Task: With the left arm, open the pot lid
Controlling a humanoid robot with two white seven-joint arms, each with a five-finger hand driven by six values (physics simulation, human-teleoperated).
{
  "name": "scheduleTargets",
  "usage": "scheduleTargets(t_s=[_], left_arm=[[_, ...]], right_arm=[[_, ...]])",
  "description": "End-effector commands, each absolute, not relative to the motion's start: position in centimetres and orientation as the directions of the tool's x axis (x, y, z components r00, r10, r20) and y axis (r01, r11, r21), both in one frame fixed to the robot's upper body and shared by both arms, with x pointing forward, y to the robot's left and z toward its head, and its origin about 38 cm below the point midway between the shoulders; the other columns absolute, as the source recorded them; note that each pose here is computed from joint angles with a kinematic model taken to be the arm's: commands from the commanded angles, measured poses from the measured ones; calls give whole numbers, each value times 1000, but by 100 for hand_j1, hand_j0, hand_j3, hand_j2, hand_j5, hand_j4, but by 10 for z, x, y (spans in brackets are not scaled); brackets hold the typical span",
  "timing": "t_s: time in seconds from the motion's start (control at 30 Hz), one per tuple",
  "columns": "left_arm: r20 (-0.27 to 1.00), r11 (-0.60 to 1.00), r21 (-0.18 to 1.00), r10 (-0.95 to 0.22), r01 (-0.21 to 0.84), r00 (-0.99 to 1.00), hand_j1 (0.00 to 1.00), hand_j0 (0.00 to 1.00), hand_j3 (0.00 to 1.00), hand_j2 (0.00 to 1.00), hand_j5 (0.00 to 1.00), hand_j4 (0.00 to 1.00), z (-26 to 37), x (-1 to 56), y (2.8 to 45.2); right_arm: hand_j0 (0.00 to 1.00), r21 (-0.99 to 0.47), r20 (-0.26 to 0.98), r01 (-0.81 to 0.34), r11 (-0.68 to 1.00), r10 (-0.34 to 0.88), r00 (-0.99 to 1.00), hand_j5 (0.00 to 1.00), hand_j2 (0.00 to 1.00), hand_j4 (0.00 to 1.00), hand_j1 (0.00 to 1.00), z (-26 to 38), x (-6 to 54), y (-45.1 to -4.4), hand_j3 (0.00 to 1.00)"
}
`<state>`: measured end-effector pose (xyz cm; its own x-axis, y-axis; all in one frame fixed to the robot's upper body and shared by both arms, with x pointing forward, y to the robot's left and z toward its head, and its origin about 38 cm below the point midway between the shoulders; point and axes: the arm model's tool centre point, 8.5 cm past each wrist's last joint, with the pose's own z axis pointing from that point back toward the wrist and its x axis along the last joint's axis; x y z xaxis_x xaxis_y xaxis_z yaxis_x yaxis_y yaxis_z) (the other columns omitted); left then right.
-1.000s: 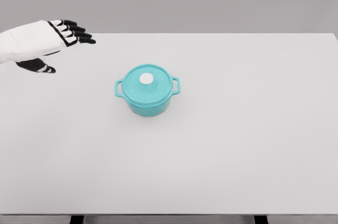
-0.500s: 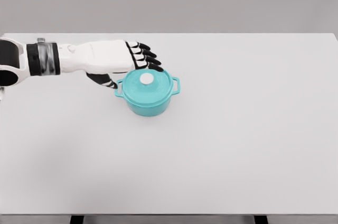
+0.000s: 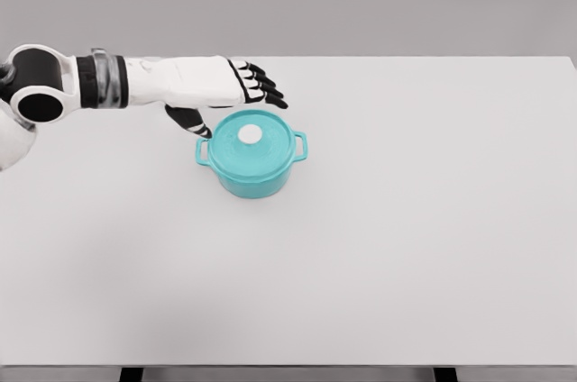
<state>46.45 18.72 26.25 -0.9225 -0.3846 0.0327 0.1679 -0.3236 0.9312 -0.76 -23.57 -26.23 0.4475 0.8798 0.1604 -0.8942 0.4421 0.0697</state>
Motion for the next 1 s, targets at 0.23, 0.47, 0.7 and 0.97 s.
scheduleTargets(t_s=[0.23, 0.47, 0.7, 0.97], left_arm=[[16, -409, 895, -372, 179, -928, 89, 89, 89, 89, 89, 89, 231, 468, 169], [3, -421, 890, -375, 173, -927, 87, 87, 87, 87, 87, 87, 230, 469, 170], [15, -432, 880, -390, 197, -921, 87, 87, 87, 87, 87, 87, 222, 471, 174], [12, -444, 874, -385, 197, -923, 83, 83, 83, 83, 83, 83, 218, 470, 173]], right_arm=[[100, 70, 160, -894, 442, 880, 447, 100, 100, 100, 100, -262, -8, -236, 100], [100, 70, 160, -894, 442, 880, 447, 100, 100, 100, 100, -262, -8, -236, 100], [100, 70, 160, -894, 442, 880, 447, 100, 100, 100, 100, -262, -8, -236, 100], [100, 70, 160, -894, 442, 880, 447, 100, 100, 100, 100, -262, -8, -236, 100]])
